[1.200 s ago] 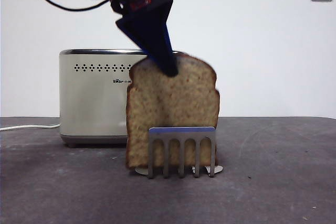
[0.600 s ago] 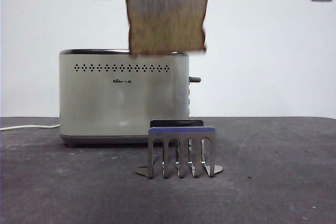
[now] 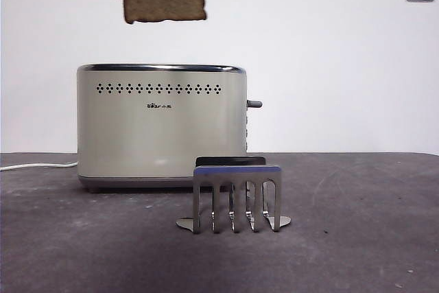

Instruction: Pick up a slice of bread from the rack,put the bread on the toaster,press the button

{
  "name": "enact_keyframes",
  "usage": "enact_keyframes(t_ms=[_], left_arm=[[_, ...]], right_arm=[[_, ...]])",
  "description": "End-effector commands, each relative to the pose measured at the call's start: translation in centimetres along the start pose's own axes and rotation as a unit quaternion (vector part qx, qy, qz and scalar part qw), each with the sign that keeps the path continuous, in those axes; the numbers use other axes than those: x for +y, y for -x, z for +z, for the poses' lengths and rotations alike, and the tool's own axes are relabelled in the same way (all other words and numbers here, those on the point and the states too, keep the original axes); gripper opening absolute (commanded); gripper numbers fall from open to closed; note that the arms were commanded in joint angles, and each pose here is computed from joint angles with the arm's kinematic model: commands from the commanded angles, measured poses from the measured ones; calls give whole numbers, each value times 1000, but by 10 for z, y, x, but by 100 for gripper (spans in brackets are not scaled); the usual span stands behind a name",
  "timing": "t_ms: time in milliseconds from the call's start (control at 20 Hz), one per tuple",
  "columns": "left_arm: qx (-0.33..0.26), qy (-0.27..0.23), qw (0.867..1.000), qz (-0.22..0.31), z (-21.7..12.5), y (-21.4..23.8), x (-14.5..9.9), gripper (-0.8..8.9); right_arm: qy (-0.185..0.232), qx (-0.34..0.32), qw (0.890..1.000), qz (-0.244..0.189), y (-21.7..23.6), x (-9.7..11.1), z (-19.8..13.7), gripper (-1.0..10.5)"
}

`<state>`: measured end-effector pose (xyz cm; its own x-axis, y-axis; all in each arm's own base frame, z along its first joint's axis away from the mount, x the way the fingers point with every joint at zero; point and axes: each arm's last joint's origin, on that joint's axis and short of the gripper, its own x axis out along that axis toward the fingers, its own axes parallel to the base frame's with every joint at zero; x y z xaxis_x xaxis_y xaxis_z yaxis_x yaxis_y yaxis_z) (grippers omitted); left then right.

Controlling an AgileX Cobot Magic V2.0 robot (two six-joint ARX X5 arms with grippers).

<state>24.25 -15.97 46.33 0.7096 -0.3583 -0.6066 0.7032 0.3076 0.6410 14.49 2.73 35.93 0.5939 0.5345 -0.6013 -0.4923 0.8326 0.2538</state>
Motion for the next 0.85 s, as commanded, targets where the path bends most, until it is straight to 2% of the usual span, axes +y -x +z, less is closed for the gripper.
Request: enact_keyframes(t_ms=[50, 350, 850], left_arm=[[-11, -29, 1000, -3, -7, -4, 8, -9], [-14, -18, 999, -39, -23, -31, 20, -9], [2, -3, 994, -106, -34, -79, 19, -9]], right_arm=[[3, 4, 1000, 2, -3, -1, 1, -11], [-7, 22, 1000, 4, -13, -7, 4, -11], [-4, 25, 1000, 5, -14, -8, 4, -11]])
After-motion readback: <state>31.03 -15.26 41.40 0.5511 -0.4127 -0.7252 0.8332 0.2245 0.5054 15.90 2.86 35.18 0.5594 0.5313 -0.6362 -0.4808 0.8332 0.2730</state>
